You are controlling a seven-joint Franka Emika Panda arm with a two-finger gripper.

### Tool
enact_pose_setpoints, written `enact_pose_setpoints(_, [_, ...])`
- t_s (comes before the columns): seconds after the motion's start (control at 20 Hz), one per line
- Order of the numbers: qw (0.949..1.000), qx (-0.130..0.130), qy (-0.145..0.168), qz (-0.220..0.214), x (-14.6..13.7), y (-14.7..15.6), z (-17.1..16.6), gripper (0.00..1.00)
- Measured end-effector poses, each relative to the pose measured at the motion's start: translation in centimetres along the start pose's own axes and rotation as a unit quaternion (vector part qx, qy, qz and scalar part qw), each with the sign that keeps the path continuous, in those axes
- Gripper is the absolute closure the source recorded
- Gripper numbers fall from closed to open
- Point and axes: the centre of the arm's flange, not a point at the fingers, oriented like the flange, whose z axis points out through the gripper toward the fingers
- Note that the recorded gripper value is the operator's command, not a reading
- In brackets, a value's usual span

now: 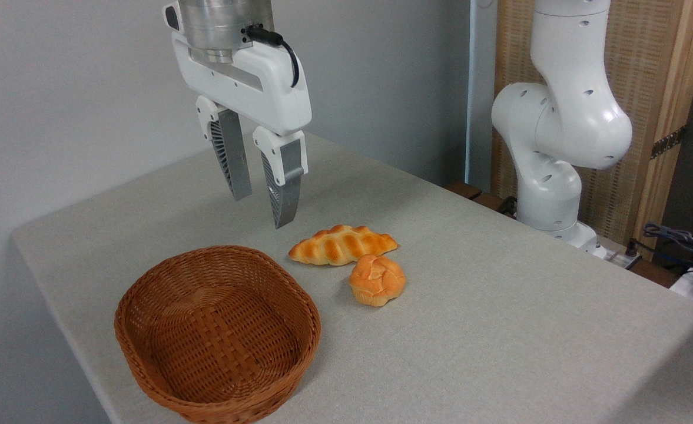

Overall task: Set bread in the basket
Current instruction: 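Move the open gripper over the round orange bun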

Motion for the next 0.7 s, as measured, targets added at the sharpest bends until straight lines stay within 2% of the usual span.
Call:
enact_pose_setpoints(0.4, [0.9997, -0.013, -0.012, 0.015, -3.5, 2.8, 1.4, 0.00])
enact_pose_setpoints(0.7, [0.9987, -0.021, -0.013, 0.044, -5.8, 8.2, 5.4, 0.00])
